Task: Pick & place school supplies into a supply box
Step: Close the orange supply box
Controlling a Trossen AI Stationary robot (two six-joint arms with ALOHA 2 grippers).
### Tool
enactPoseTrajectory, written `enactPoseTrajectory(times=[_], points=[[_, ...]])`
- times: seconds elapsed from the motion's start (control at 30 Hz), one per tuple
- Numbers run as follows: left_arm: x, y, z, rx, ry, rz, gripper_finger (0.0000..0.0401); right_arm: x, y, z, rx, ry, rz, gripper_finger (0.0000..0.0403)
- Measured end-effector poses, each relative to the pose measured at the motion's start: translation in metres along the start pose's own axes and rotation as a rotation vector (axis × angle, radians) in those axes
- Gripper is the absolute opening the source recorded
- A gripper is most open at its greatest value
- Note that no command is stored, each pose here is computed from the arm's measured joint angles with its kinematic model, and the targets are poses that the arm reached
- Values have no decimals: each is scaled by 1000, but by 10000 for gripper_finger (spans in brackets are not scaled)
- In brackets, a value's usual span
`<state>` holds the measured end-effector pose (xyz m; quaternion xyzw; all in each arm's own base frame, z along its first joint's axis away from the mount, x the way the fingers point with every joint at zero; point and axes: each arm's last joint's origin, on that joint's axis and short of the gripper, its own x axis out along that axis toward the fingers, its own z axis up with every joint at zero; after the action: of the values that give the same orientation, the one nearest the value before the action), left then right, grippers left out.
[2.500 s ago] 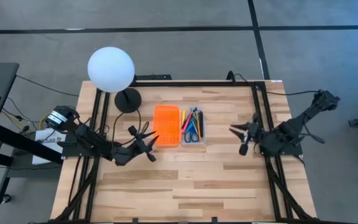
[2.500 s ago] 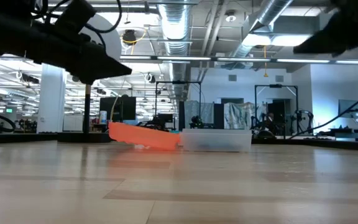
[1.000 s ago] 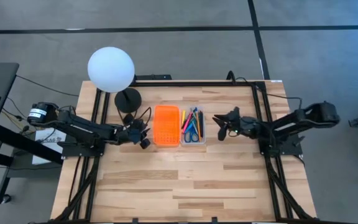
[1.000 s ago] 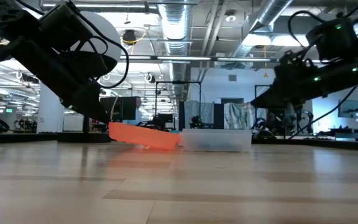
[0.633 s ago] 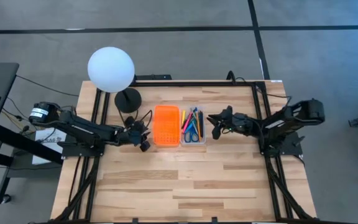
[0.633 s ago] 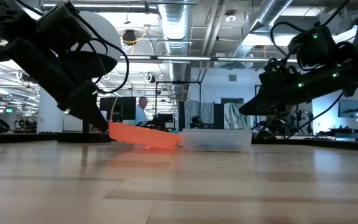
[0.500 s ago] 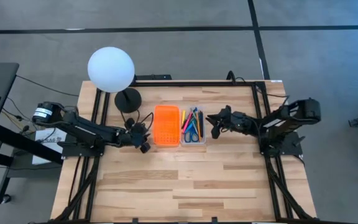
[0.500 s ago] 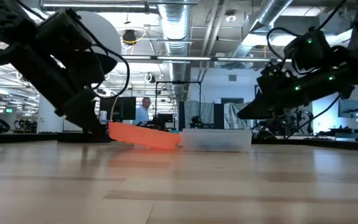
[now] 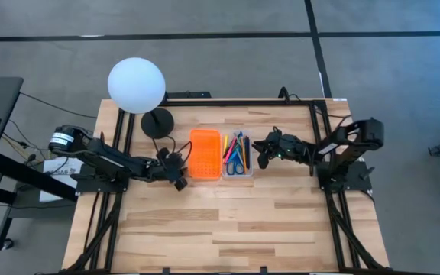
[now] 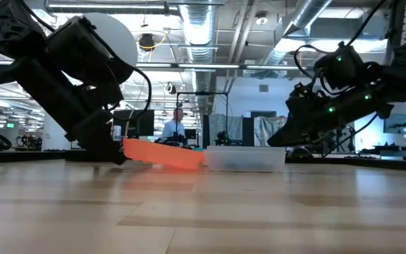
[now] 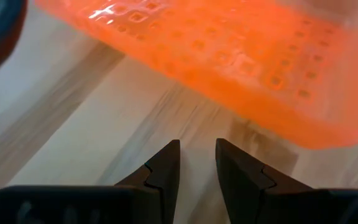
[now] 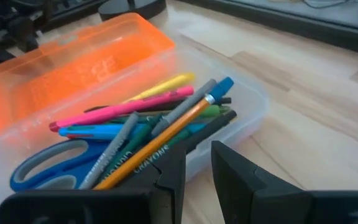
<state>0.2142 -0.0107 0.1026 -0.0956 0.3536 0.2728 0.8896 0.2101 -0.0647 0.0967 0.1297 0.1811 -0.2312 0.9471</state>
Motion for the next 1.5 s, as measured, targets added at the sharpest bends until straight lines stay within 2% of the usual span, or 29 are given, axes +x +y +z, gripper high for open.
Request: enactPoseTrajectory(times=[0.17,0.43,0.73,1.07,1.5], points=[[0,-3,3,7,-18,-43,98,1,-3,-1,7,7,-19,69],[0,-3,4,16,-32,-46,98,2,-4,-1,8,6,-23,69],[-1,-7,12,41,-118,-62,98,2,-4,-1,8,8,-23,69],[-1,-7,13,58,-130,-57,98,2,-5,-3,5,24,-31,69],[-5,-13,29,86,-275,-113,98,4,-6,-2,7,51,-47,69]])
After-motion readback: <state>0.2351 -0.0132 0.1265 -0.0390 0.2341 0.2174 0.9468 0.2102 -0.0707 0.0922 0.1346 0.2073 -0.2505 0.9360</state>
